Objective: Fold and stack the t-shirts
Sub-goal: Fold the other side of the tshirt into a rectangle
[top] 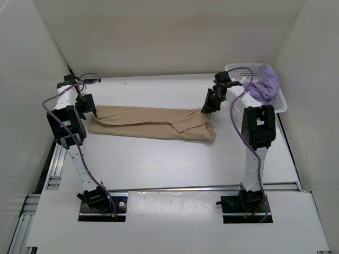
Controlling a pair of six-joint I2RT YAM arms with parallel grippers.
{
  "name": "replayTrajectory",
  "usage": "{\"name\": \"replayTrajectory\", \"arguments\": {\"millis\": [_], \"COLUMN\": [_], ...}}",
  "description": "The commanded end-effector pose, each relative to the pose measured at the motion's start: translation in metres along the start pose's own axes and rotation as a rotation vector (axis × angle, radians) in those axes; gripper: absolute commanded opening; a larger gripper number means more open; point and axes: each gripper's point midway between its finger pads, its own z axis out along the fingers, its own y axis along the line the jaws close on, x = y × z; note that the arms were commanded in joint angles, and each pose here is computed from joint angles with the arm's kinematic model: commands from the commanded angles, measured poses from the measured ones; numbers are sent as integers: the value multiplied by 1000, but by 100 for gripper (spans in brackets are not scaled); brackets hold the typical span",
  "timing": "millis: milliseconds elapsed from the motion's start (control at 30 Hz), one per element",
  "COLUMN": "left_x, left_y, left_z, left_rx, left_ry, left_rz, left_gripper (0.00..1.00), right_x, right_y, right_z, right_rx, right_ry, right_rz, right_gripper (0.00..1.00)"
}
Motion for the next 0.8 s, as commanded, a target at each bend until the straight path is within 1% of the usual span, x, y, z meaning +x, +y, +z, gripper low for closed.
{"name": "replayTrajectory", "arguments": {"millis": [0,33,67,100,133,167,200,233,267,300,333,367,400,433,567,633,700,733,767], "left_x": [-34,-38,-33,-32,-34,-24,-25,-23,-16,-14,-14,-5,-11,-11,-12,-12,-12,-9,-6], "left_y": [4,4,4,3,3,2,5,9,4,-1,2,0,-5,-2,-7,-10,-13,-12,-20], "left_z": [-33,-37,-36,-45,-47,-42,-52,-54,-50,-58,-61,-58,-68,-71,-80,-84,-84,-84,-81], "left_rx": [-35,-35,-35,-35,-35,-52,-71,-96,-92,-88,-111,-118,-123,-139,-216,-222,-229,-229,-215], "left_ry": [-143,-166,-160,-172,-195,-177,-203,-209,-197,-208,-223,-212,-262,-277,-318,-328,-329,-324,-315], "left_rz": [6,7,7,8,9,15,14,12,23,32,30,39,49,47,75,82,90,90,105], "left_gripper": [72,75,75,76,76,76,76,76,76,76,76,76,75,73,72,71,69,68,65], "right_x": [-13,-7,-6,-5,6,10,13,24,25,30,42,43,47,51,77,85,95,98,103], "right_y": [5,3,1,3,-3,-4,-3,-9,-7,-8,-14,-14,-17,-19,-30,-33,-34,-36,-39], "right_z": [-24,-25,-28,-36,-35,-37,-45,-43,-52,-54,-54,-63,-66,-68,-72,-72,-70,-69,-66], "right_rx": [7,11,20,15,26,29,25,35,29,31,40,46,59,61,77,82,85,89,96], "right_ry": [-54,-45,-48,-59,-34,-28,-38,-15,-28,-24,-5,-25,-30,-26,7,17,31,39,52], "right_rz": [-34,-32,-41,-44,-36,-34,-37,-30,-34,-33,-27,-32,-22,-12,10,24,27,29,33], "right_gripper": [28,28,30,38,40,40,42,42,42,42,42,42,43,43,43,43,41,37,36]}}
